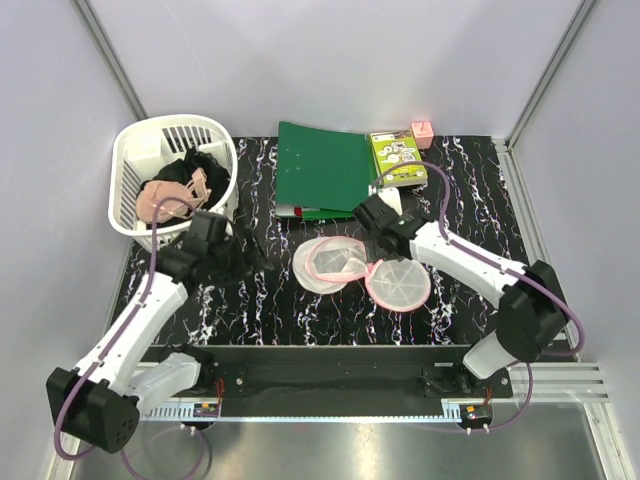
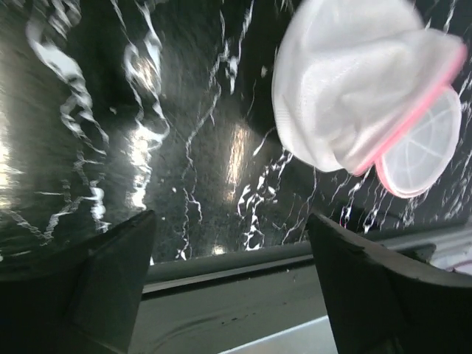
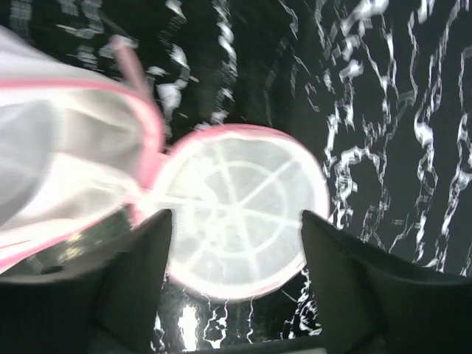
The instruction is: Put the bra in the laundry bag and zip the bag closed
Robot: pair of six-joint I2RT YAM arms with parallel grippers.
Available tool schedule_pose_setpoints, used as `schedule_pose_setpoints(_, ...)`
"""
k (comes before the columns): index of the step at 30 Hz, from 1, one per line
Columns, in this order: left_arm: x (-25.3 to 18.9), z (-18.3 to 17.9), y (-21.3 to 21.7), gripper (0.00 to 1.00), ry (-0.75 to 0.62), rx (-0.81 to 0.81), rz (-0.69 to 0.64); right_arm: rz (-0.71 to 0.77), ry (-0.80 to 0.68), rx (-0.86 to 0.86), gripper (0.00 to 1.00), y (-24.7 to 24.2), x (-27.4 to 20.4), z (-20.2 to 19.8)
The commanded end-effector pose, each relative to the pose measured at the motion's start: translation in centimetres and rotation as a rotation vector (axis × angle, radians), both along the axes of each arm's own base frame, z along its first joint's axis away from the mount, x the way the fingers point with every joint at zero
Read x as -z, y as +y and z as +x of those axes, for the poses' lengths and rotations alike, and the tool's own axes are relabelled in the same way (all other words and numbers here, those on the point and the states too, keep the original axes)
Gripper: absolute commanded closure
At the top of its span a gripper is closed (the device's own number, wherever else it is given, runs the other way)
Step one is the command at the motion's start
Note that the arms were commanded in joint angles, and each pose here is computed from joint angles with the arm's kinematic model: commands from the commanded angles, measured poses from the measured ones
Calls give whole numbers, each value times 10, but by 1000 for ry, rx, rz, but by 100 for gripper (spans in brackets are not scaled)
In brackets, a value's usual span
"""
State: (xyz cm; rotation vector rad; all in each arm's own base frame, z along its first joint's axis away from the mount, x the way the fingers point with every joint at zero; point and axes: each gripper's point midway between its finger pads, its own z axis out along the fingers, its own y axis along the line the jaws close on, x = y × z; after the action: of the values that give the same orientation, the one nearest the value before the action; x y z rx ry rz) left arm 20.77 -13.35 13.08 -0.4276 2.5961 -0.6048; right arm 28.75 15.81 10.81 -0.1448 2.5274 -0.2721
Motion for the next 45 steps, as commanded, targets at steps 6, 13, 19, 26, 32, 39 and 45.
schedule_pose_setpoints(6,-130,99,79,15,-294,-251,206,308,54,-287,0,65,-66,-17)
schedule_pose_setpoints(13,-150,198,157,20,-309,-438,302,396,83,-335,0,76,-76,-31)
schedule_pose_setpoints(19,-84,250,207,18,-107,-531,321,379,39,-332,0,68,-86,-21)
schedule_pose_setpoints(26,-25,282,230,24,14,-600,399,387,32,-276,0,59,-89,15)
schedule_pose_setpoints(32,12,274,250,35,128,-652,513,399,29,-249,0,54,-90,29)
schedule_pose_setpoints(39,-20,280,254,100,73,-602,542,403,22,-238,0,48,-93,31)
schedule_pose_setpoints(45,-163,249,249,100,-215,-698,568,430,23,-243,0,50,-97,24)
